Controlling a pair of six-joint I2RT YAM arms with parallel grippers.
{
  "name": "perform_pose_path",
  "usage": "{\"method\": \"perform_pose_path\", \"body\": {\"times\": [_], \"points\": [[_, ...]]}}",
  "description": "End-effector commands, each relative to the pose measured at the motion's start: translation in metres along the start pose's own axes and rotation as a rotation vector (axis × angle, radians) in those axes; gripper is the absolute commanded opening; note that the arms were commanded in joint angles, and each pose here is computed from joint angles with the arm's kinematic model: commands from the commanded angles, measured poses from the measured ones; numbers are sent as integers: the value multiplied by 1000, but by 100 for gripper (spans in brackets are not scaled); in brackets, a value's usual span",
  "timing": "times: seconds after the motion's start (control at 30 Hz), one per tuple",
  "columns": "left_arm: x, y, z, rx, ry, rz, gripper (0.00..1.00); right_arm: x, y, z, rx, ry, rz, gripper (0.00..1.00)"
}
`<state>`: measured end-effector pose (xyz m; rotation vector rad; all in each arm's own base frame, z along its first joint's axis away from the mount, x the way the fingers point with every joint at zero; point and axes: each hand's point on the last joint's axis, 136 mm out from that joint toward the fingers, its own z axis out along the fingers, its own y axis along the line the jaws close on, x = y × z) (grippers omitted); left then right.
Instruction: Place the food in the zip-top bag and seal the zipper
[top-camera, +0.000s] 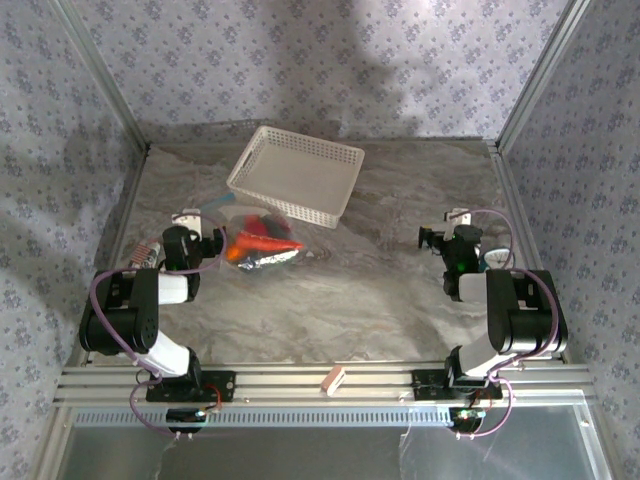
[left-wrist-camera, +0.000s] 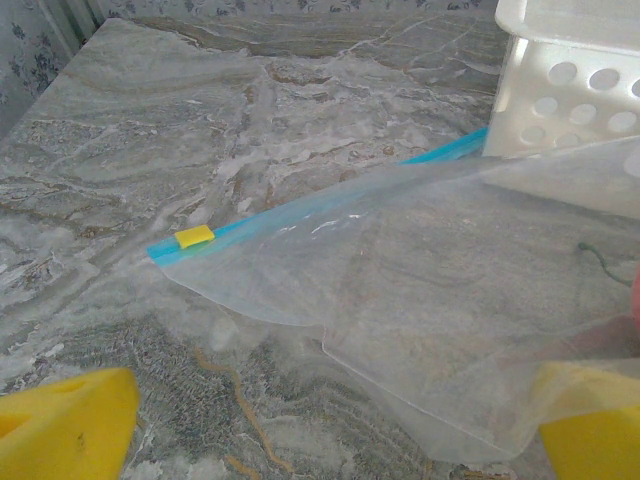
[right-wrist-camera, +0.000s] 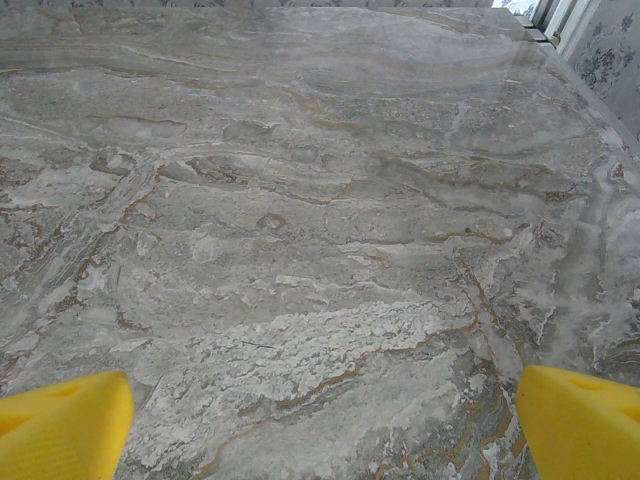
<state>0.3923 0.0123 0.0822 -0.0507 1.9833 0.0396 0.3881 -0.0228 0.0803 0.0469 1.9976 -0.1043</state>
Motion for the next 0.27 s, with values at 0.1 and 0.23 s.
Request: {"method": "perform_pose_path", "body": {"times": [0.1, 0.23], "points": [[-9, -3, 3, 18, -20, -6, 100, -4, 2, 1, -9, -12, 2, 100], [-9, -3, 3, 18, -20, -6, 100, -4, 2, 1, -7, -12, 3, 100]]}}
